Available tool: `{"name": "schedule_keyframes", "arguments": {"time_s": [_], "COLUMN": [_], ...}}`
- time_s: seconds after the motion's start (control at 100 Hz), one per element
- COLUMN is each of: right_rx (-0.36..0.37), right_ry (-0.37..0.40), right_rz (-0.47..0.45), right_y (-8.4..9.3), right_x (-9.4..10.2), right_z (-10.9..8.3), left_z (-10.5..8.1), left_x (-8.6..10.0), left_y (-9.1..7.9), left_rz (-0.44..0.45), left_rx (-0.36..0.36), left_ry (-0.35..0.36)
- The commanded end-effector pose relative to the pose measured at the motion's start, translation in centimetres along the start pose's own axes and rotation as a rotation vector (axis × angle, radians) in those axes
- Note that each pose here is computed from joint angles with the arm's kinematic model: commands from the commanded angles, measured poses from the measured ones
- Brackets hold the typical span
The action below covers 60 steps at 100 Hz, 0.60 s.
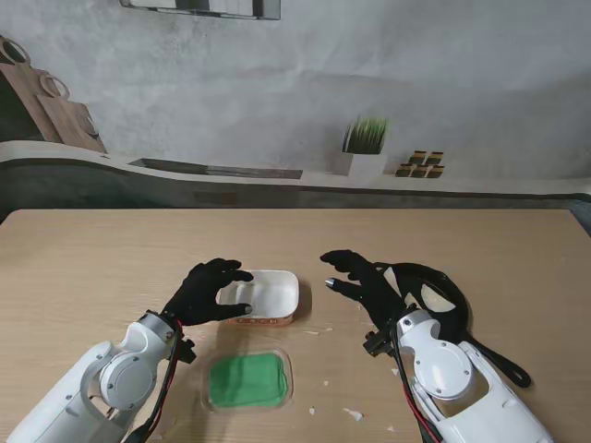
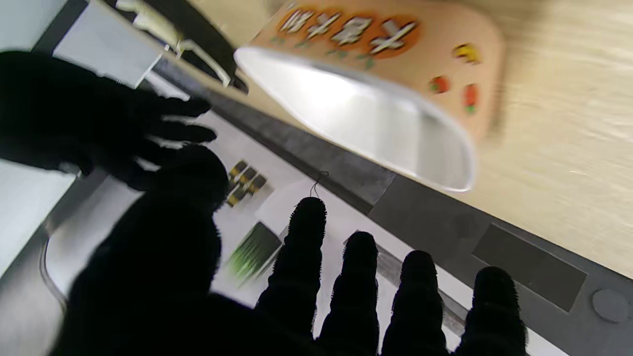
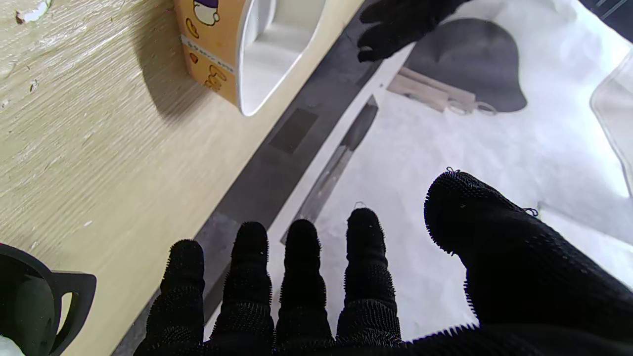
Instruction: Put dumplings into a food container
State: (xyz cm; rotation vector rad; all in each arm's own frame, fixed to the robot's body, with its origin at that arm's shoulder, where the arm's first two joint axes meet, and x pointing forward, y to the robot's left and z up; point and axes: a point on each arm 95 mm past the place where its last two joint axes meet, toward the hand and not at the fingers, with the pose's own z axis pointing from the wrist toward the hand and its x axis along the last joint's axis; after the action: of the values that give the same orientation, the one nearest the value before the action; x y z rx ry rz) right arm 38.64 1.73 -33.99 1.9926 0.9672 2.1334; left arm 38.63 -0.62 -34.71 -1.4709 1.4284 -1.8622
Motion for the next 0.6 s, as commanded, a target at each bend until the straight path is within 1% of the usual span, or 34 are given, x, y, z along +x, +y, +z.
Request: {"name": "schedule_keyframes", "arguments": {"time_s": [0.0,0.12,0.22,0.28,0.33,0.42,0.48,0.59], "right_rx": [0.011,0.004,-0.001,-0.004,-0.005,-0.005,-0.007,-0.015], "right_ry": [0.006,0.013,0.011,0.011,0.013,0.015,0.016,0.021], "right_rz": [0.013,0.011,0.012,0.013,0.01,0.007,0.007,0.004], "right_y": [-0.5,-0.4,-0.3,-0.3,-0.3,-0.2,-0.2,-0.1], "right_x": [0.3,0.3,0.4,0.5,0.6,0.6,0.7,0.9], "right_z": [-0.1,-0.1,-0.2,-0.4,-0.4,-0.5,-0.5,-0.7], "left_z": [-0.2,-0.1,0.2,0.5,0.9,1.5,1.9,2.6], "left_x": [-1.5,-2.3,-2.8,-2.9,-2.9,-2.9,-3.0,-3.1], "left_y": [-0.4,-0.2,0.1,0.4,0.7,1.0,1.3,1.9], "left_rz": [0.042,0.126,0.239,0.27,0.292,0.36,0.401,0.415], "left_rx": [-0.015,-0.064,-0.107,-0.126,-0.131,-0.147,-0.14,-0.133], "left_ry": [-0.012,0.0,0.006,0.013,0.022,0.051,0.068,0.076]}}
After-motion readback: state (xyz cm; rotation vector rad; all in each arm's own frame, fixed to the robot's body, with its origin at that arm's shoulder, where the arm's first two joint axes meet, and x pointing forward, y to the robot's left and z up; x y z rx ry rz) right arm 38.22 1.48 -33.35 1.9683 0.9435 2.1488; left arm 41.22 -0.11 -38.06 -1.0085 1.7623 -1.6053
